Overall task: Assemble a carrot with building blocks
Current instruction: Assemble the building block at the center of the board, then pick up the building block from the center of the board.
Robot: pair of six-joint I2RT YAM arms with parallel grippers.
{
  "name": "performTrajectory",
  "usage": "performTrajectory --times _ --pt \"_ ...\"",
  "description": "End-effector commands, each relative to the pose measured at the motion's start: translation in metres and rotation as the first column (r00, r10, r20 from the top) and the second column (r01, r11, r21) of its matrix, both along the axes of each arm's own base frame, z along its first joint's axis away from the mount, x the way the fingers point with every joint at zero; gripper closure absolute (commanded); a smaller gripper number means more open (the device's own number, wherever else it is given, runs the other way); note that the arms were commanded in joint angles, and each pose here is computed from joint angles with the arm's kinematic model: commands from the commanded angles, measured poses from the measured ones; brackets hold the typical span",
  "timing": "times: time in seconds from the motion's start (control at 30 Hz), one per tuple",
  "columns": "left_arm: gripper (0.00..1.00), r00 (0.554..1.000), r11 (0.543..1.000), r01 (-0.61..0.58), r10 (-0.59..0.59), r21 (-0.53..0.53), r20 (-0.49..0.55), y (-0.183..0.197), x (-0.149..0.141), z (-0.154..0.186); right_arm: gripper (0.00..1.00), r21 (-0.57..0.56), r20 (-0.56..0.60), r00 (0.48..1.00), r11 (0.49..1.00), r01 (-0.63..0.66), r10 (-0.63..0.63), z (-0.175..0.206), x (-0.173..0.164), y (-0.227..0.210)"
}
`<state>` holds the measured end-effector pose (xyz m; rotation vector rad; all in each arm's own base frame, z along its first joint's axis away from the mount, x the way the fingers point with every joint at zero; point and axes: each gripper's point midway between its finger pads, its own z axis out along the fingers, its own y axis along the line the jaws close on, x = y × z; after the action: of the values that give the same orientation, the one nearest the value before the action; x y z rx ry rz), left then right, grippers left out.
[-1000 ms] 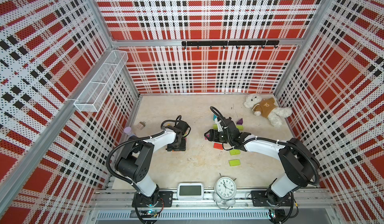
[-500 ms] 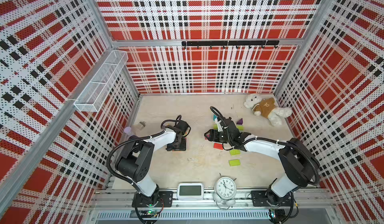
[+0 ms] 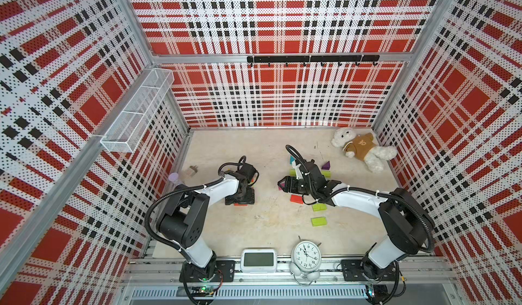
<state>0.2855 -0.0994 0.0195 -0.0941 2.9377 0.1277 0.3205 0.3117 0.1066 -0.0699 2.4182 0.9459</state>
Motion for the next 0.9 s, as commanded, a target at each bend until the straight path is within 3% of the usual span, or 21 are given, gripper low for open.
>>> performTrajectory --times 0.0,0.47,0.67,0.87 --pt "0.15 0.999 0.999 -0.031 0.031 -0.007 0.024 0.004 -0.003 0.008 0.3 0.04 0.039 0.999 0.999 0.013 -0.014 0.016 0.01 0.005" --pt "0.12 0.995 0.998 -0.008 0.013 -0.056 0.104 -0.008 -0.008 0.063 0.3 0.041 0.048 0.999 0.999 0.023 -0.025 0.024 0.009 0.001" --pt "0.11 0.961 0.994 0.006 0.024 -0.107 0.276 -0.018 0.004 0.135 0.29 0.013 0.121 0.99 0.998 0.064 -0.065 0.047 0.009 -0.018" --pt "0.09 0.868 0.98 0.115 -0.021 -0.16 0.496 -0.059 0.028 0.208 0.28 -0.051 0.185 0.975 0.99 0.134 -0.123 0.063 0.017 -0.064"
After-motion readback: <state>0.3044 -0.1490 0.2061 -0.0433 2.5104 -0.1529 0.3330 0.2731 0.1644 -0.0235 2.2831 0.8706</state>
